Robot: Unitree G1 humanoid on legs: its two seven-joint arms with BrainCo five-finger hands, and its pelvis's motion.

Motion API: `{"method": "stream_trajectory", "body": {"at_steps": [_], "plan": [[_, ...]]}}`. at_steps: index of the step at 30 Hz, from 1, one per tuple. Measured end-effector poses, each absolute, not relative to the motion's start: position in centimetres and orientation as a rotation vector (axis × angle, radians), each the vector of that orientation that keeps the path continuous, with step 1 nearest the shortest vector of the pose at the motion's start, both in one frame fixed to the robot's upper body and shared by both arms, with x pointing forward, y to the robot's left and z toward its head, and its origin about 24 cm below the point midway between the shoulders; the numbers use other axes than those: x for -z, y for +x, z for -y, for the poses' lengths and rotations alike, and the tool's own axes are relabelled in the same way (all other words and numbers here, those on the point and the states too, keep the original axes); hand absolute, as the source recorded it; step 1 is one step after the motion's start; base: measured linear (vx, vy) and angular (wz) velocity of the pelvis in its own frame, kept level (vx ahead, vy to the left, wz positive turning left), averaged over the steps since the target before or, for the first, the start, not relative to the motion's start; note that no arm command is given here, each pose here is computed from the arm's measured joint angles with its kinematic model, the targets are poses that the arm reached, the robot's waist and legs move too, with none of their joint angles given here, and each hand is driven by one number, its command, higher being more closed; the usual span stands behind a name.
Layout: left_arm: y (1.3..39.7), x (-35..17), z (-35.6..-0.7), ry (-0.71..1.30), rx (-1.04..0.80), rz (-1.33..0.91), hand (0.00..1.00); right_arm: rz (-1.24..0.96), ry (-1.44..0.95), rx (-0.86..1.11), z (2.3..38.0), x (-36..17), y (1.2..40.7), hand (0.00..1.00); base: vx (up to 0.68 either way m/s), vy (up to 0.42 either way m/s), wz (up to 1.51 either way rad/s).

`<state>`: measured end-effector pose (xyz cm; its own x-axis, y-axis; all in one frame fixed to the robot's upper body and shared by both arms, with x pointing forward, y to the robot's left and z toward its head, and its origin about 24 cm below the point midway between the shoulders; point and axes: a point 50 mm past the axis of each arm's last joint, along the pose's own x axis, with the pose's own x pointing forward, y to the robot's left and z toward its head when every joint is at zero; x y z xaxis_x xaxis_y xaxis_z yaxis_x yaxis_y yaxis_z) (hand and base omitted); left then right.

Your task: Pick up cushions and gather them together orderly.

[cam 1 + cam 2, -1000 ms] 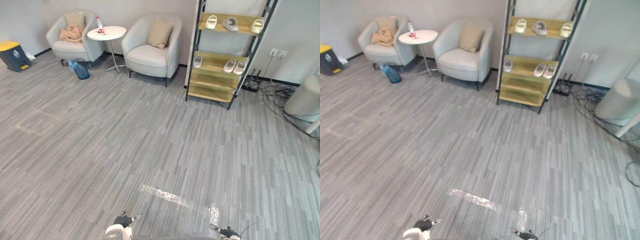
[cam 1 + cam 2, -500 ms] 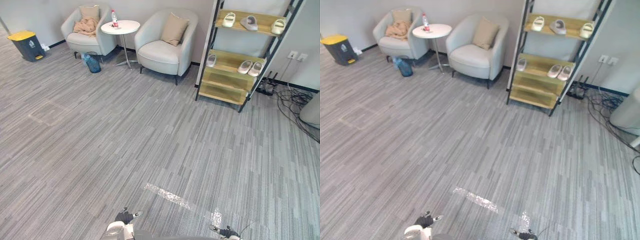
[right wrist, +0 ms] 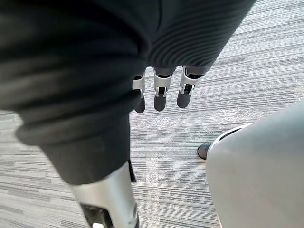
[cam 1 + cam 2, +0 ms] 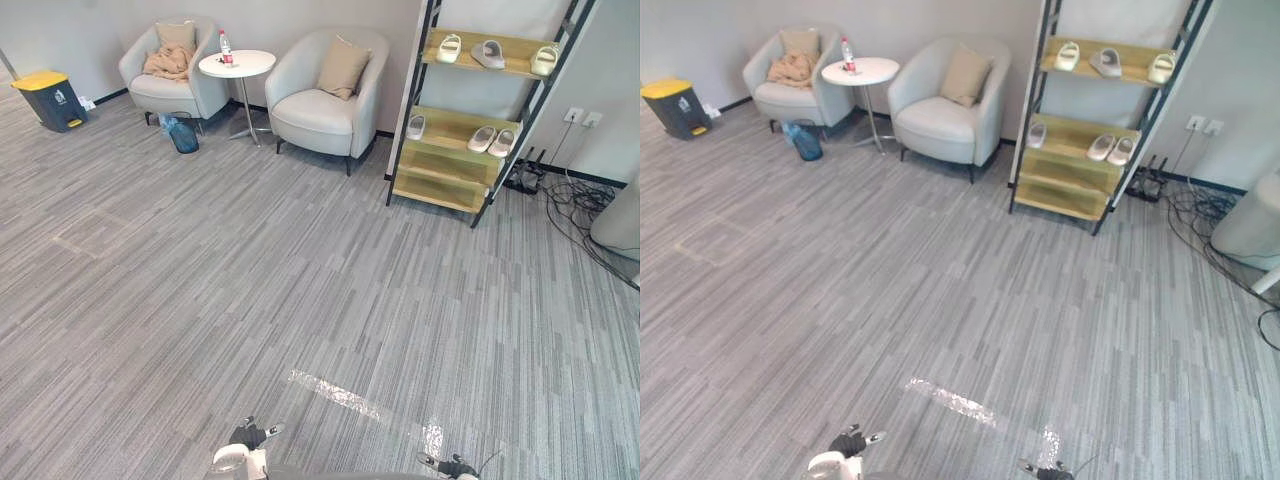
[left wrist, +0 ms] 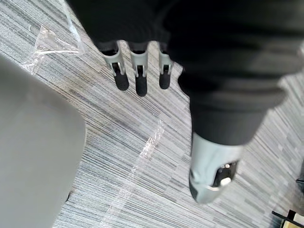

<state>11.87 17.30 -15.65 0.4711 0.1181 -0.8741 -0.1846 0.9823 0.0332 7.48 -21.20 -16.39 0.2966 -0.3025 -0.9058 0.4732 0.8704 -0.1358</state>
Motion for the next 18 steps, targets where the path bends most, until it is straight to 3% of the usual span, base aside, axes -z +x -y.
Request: {"method": "stream_trajectory", "body": {"at_steps": [18], "plan": [[11.66, 15.74, -16.87, -0.089, -0.186, -1.07, 0.0, -1.16, 0.156, 0.507, 21.18, 16.36, 7.59, 0.0, -0.01, -0.004, -0.02]]}}
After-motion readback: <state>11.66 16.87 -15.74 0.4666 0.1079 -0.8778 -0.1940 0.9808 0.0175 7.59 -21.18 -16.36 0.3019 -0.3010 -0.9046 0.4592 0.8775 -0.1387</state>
